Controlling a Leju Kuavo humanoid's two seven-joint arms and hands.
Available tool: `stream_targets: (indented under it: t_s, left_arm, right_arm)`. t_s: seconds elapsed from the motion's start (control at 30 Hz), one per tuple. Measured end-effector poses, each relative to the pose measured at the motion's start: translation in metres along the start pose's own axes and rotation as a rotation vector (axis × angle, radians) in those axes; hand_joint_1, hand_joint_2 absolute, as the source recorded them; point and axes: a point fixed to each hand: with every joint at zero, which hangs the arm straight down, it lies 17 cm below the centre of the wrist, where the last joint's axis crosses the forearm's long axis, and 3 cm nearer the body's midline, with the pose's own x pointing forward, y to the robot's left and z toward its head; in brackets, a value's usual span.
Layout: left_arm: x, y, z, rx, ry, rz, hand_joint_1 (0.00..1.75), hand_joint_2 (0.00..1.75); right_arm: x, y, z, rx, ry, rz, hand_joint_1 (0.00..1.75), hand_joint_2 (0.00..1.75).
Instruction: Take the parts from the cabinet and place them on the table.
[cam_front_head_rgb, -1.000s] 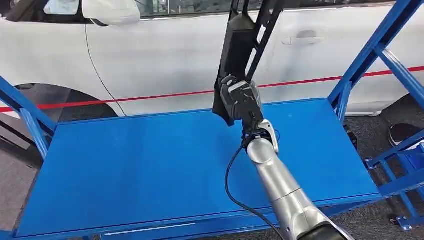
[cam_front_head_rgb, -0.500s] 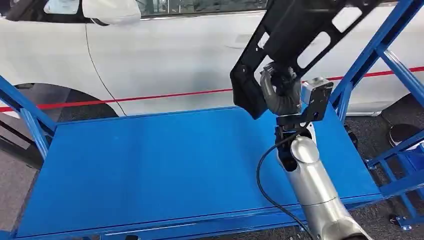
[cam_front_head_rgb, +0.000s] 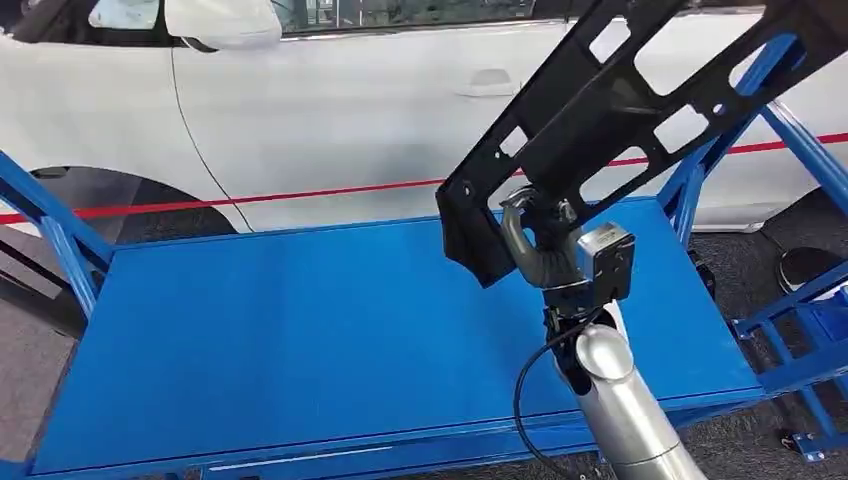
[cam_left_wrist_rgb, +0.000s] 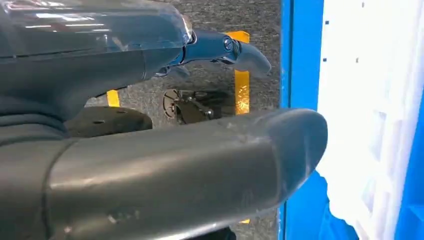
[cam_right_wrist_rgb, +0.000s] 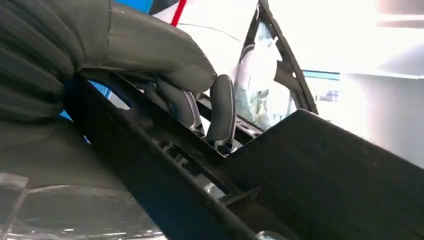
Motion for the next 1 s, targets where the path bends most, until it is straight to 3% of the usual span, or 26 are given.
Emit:
stream_targets:
  t_s: [0.53, 1.0]
  left_arm:
    - [0.006, -0.004, 0.001, -0.020, -0.029, 0.027, 0.00, 0.00]
    - [-0.006, 0.003, 0.001, 0.010, 0.020, -0.006, 0.00, 0.00]
  right_arm:
    - [-0.012, 0.017, 0.019, 0.039, 0.028, 0.040, 1.75, 1.75]
    - [-0.008, 0.042, 0.042, 0.067, 0.008, 0.030, 1.75, 1.75]
